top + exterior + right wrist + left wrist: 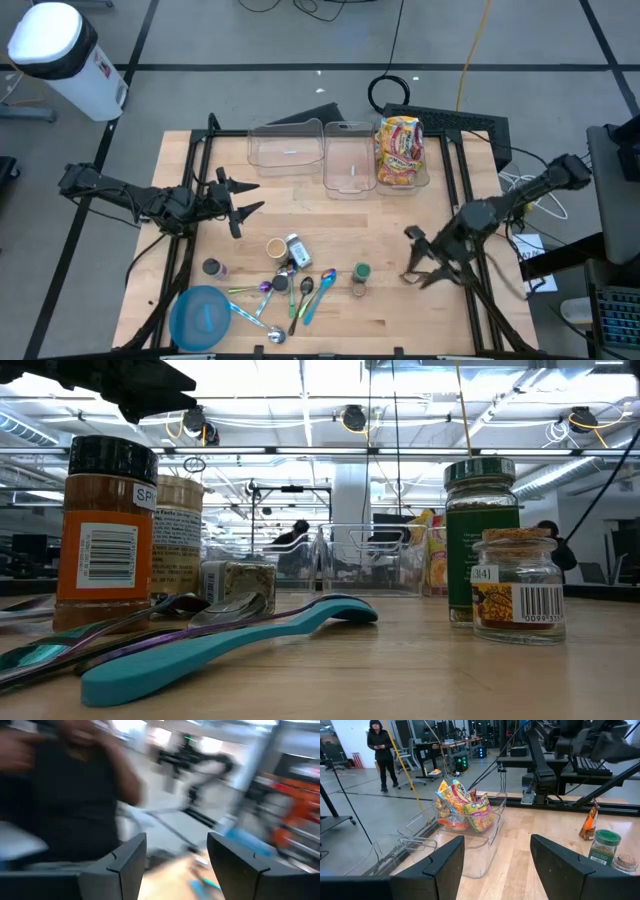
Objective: Pick & Place Food Item
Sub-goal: Put the orange seasoning pack into the left transparent bin
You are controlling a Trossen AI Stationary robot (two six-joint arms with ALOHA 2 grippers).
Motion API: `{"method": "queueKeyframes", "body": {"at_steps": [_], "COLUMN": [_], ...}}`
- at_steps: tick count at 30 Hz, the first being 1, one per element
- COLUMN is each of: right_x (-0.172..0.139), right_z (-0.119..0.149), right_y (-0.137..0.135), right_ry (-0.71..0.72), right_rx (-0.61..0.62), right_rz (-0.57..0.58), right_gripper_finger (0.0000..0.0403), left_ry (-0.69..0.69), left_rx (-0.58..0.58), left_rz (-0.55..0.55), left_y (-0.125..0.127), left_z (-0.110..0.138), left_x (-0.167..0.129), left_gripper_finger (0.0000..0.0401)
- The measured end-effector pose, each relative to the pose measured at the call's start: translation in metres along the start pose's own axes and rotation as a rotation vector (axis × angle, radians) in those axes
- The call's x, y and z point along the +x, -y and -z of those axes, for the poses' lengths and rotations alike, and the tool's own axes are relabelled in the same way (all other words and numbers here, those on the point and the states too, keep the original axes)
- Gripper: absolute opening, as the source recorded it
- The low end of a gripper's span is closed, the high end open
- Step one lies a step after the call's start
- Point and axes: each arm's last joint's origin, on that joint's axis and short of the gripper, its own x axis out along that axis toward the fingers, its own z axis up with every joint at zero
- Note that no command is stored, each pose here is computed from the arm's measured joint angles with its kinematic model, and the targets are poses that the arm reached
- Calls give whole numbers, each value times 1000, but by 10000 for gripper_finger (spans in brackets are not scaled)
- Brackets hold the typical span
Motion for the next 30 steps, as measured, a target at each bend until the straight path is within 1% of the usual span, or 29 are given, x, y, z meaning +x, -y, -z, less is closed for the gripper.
{"method": "queueKeyframes", "body": {"at_steps": [2,5,8,10,13,16,18,23,25,27,30], "right_x": [2,2,0,-1,-3,-9,-12,-20,-19,-17,-11], "right_z": [2,-1,-6,-9,-12,-9,-7,0,2,4,10], "right_y": [-2,-6,-13,-18,-26,-35,-40,-52,-55,-58,-61], "right_ry": [-114,-305,-444,-514,-588,-673,-706,-791,-815,-832,-878], "right_rx": [-17,-3,37,81,171,233,294,519,593,638,674], "right_rz": [170,376,483,502,473,448,447,425,423,425,418], "right_gripper_finger": [201,212,233,247,262,266,264,250,245,240,233], "left_ry": [0,0,0,0,0,0,0,0,0,0,0], "left_rx": [0,0,0,0,0,0,0,0,0,0,0], "left_rz": [0,0,0,0,0,0,0,0,0,0,0], "left_y": [0,0,0,0,0,0,0,0,0,0,0], "left_z": [0,0,0,0,0,0,0,0,0,0,0], "left_x": [0,0,0,0,0,0,0,0,0,0,0], "left_gripper_finger": [235,235,235,234,234,234,235,234,235,234,234]}}
